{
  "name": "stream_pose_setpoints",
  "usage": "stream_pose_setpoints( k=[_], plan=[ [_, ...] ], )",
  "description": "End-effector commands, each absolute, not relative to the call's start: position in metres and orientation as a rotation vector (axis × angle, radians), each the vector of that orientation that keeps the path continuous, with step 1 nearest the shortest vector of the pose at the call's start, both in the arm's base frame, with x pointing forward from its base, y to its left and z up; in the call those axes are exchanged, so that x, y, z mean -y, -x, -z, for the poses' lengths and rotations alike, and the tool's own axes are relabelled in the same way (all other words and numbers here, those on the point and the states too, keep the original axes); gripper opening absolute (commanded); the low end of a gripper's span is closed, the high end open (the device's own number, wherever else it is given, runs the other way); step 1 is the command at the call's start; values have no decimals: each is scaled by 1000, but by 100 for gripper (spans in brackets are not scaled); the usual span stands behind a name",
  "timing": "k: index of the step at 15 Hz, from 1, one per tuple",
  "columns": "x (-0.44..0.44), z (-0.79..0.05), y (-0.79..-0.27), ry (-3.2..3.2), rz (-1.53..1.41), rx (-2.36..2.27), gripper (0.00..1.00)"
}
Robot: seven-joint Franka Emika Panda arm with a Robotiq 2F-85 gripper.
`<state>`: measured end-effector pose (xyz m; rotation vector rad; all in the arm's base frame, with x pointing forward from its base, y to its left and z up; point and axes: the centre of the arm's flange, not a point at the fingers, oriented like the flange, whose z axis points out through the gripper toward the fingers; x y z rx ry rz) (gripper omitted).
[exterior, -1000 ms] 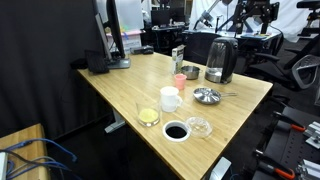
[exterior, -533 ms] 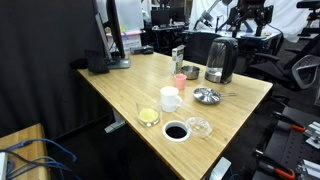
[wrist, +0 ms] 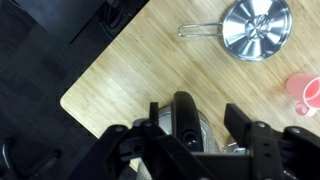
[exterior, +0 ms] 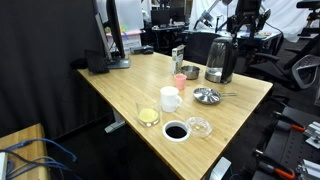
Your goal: Open the lid of the kettle
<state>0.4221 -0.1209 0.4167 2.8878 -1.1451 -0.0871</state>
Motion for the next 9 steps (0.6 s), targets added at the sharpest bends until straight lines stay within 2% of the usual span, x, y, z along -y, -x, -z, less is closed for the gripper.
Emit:
stream_pose_setpoints(
  k=[1, 6, 9],
  plan=[
    [128, -412, -432, -2869, 62, 1178, 40],
    [131, -414, -437, -2845, 4, 1195, 4],
    [131, -414, -440, -2837, -16, 1200, 0]
  ],
)
